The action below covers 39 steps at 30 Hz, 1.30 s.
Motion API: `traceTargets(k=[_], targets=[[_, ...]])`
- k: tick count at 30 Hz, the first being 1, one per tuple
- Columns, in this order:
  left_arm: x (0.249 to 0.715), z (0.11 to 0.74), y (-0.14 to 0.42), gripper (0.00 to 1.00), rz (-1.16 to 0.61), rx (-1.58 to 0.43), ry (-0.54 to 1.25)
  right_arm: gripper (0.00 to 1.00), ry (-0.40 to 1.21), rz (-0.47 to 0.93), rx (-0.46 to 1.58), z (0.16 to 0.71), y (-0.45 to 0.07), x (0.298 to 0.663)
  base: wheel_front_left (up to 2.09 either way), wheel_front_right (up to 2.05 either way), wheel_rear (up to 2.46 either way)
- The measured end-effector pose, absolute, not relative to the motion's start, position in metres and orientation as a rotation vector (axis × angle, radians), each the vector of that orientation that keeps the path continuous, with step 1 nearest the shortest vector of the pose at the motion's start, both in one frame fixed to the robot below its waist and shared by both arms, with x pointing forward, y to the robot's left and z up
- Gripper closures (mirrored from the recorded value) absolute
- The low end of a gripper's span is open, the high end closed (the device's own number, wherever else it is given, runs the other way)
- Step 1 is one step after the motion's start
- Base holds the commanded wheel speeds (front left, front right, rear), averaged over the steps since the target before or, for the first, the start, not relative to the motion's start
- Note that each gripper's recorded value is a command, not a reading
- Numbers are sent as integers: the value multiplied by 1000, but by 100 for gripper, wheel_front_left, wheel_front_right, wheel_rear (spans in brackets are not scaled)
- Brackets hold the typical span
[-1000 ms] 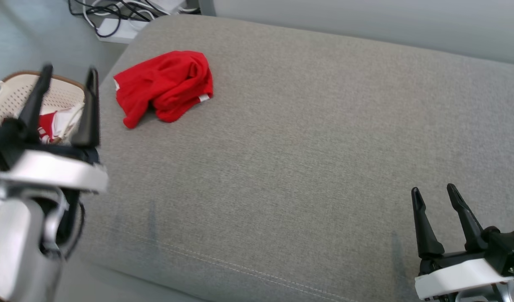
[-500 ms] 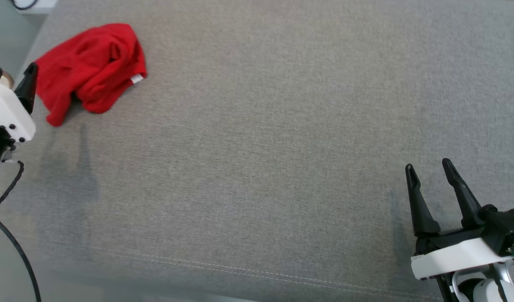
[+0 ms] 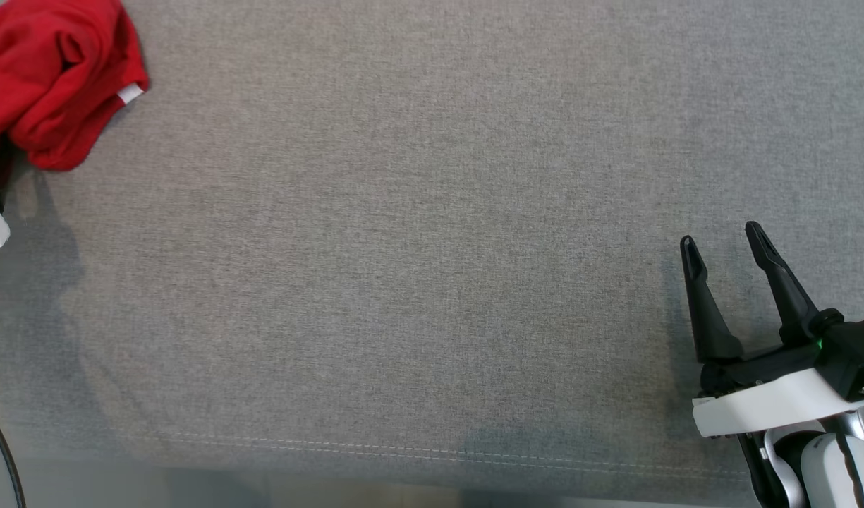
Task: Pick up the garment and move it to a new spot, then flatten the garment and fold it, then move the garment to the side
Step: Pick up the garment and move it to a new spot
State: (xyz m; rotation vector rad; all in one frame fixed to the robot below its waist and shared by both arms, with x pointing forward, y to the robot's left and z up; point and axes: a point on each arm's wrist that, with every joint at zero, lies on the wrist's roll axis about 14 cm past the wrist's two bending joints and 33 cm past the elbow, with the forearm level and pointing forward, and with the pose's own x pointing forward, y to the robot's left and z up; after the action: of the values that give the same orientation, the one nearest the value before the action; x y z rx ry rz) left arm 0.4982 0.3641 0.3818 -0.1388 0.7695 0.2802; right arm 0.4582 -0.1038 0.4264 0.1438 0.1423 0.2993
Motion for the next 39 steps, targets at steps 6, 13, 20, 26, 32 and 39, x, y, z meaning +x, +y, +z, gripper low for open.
traceTargets(k=[6,13,20,26,32,39], targets=[[506,370,363,100,284,-128,778,0,154,287,140,420,-109,459,0,0,0],[512,389,377,100,324,-34,690,0,134,290,139,427,-108,461,0,0,0],[530,457,380,100,307,64,475,0,93,299,144,448,-103,456,0,0,0],[544,522,366,100,270,79,248,0,48,284,176,465,-103,447,0,0,0],[534,530,326,100,198,24,156,0,7,243,178,480,-116,437,0,0,0],[513,533,255,100,68,-47,90,0,-2,186,175,484,-135,422,0,0,0]])
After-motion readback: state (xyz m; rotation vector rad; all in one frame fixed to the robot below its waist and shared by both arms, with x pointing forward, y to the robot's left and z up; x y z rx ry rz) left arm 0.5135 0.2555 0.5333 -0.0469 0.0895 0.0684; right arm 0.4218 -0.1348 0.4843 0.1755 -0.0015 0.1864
